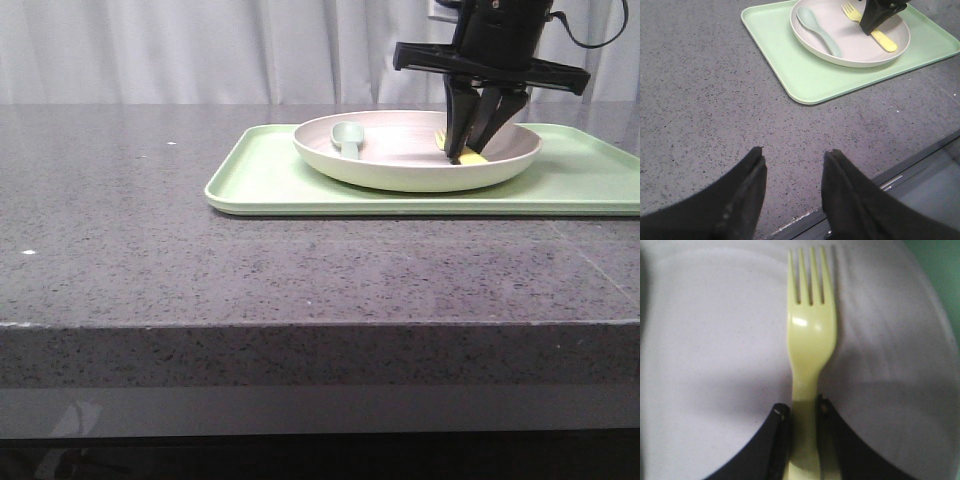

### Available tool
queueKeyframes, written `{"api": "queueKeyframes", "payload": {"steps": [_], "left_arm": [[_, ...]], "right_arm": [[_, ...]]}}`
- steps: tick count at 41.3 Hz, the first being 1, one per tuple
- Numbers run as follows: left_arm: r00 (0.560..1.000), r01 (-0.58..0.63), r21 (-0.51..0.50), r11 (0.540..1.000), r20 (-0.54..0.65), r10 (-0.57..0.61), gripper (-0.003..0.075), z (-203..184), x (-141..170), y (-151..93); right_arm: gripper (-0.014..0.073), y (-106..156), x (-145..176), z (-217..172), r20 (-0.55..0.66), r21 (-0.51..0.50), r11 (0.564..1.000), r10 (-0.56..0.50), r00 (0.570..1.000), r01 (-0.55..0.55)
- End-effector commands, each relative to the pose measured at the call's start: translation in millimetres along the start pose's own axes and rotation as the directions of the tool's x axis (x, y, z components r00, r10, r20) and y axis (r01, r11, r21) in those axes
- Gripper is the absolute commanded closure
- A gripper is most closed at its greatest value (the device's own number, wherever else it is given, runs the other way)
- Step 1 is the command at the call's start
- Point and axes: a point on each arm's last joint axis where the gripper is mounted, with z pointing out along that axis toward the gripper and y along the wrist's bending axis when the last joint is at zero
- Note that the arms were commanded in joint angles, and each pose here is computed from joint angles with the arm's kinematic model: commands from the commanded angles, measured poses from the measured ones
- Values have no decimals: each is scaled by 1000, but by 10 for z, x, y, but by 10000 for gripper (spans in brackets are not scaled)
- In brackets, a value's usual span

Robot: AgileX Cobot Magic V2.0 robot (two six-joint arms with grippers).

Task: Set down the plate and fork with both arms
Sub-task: 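Close the right gripper on the fork and lift it, then lower the fork onto the tray beside the plate, open gripper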

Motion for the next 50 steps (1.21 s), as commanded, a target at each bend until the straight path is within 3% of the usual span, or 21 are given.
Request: {"api": "queueKeyframes", "payload": {"steps": [1,7,17,29,38,50], "left_arm": [[995,16,0,1000,96,-15,438,-54,-130,-6],[995,16,0,1000,96,-15,438,-54,-130,-6],[995,16,0,1000,96,-15,438,-54,-130,-6],[995,16,0,1000,96,-15,438,-54,-130,-6],[995,16,0,1000,96,-15,438,-54,-130,-6],[995,16,0,1000,96,-15,438,-54,-130,-6]], "right_arm": [[510,48,-9,-556,125,-31,999,-35,992,40],[510,-62,47,-857,137,-14,998,-57,989,60],[510,-484,69,-1080,101,36,999,-31,994,28],[510,-802,57,-807,102,61,998,28,994,-34],[507,-894,25,-511,51,73,996,45,998,-49],[344,-899,-3,-461,63,72,997,34,997,-39]]}}
